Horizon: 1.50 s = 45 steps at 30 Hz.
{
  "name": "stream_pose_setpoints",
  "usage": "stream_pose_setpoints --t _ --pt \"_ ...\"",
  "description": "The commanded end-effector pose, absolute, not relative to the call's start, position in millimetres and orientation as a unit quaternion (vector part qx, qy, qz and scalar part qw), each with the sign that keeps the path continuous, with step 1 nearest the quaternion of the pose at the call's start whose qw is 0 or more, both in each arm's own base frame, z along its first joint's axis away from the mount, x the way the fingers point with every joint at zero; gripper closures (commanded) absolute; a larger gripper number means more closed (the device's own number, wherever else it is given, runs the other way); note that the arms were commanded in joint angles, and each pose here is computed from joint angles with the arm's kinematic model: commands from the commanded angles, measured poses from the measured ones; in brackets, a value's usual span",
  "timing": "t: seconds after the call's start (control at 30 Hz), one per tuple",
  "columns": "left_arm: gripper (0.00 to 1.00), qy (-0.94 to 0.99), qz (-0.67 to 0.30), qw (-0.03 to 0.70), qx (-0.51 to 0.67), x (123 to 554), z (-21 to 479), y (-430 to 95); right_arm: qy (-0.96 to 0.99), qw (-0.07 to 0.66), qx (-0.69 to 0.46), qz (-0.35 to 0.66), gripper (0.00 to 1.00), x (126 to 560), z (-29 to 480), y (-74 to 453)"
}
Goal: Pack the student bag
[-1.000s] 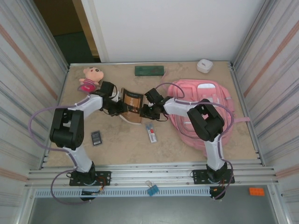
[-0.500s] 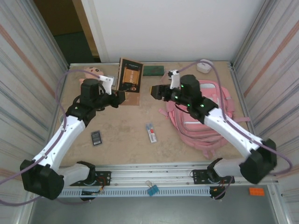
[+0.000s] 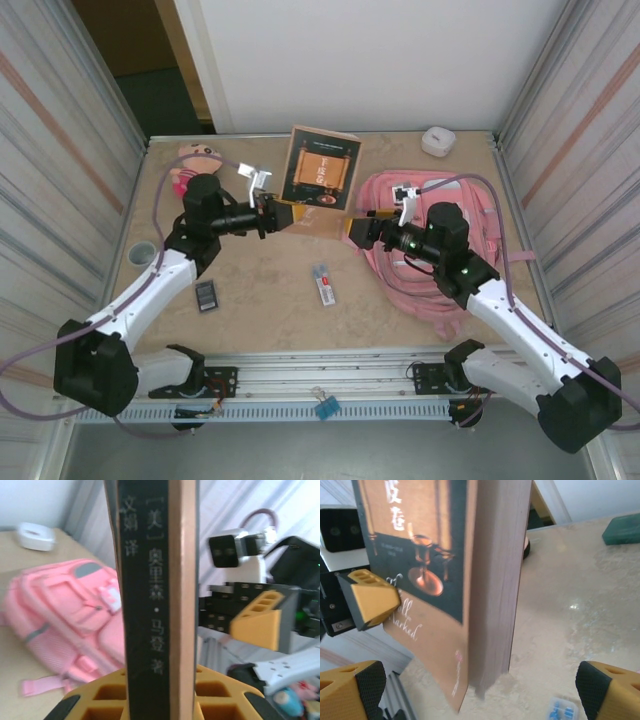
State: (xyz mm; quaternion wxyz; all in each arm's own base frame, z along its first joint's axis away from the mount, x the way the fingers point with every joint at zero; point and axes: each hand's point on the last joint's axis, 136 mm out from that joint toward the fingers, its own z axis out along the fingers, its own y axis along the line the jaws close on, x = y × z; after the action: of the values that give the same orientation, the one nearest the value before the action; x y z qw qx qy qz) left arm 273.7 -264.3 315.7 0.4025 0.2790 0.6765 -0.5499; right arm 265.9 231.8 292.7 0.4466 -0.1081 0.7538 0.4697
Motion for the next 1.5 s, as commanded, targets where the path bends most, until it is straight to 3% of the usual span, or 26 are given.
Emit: stream_pose_setpoints --t 0.0,0.23,0.53,0.8,1.03,1.3,1.37,1.47 --pt "0.97 0.6 -0.588 0.418 0.345 245 357 -279 0.708 0.453 -0.141 0.523 0.01 254 328 237" --pt "0.97 0.578 -0.613 0.412 0.348 236 363 -285 0.658 0.417 -0.192 0.596 0.01 236 339 248" --pt "0.97 0.546 -0.632 0.418 0.356 226 376 -299 0.654 0.403 -0.186 0.613 0.01 241 342 253" --pt "0.97 0.557 -0.61 0.435 0.359 227 381 -296 0.684 0.453 -0.086 0.566 0.01 262 321 213" --pt "0.96 0.549 -0.629 0.431 0.343 233 381 -299 0.655 0.428 -0.169 0.6 0.01 227 337 237" --pt "0.97 0.59 -0.6 0.429 0.33 246 361 -301 0.634 0.427 -0.203 0.612 0.01 222 356 247" --pt "0.97 0.611 -0.584 0.432 0.315 253 351 -300 0.622 0.447 -0.2 0.611 0.15 221 363 243" --pt "0.96 0.619 -0.579 0.428 0.313 255 344 -300 0.613 0.469 -0.187 0.608 0.27 223 370 238"
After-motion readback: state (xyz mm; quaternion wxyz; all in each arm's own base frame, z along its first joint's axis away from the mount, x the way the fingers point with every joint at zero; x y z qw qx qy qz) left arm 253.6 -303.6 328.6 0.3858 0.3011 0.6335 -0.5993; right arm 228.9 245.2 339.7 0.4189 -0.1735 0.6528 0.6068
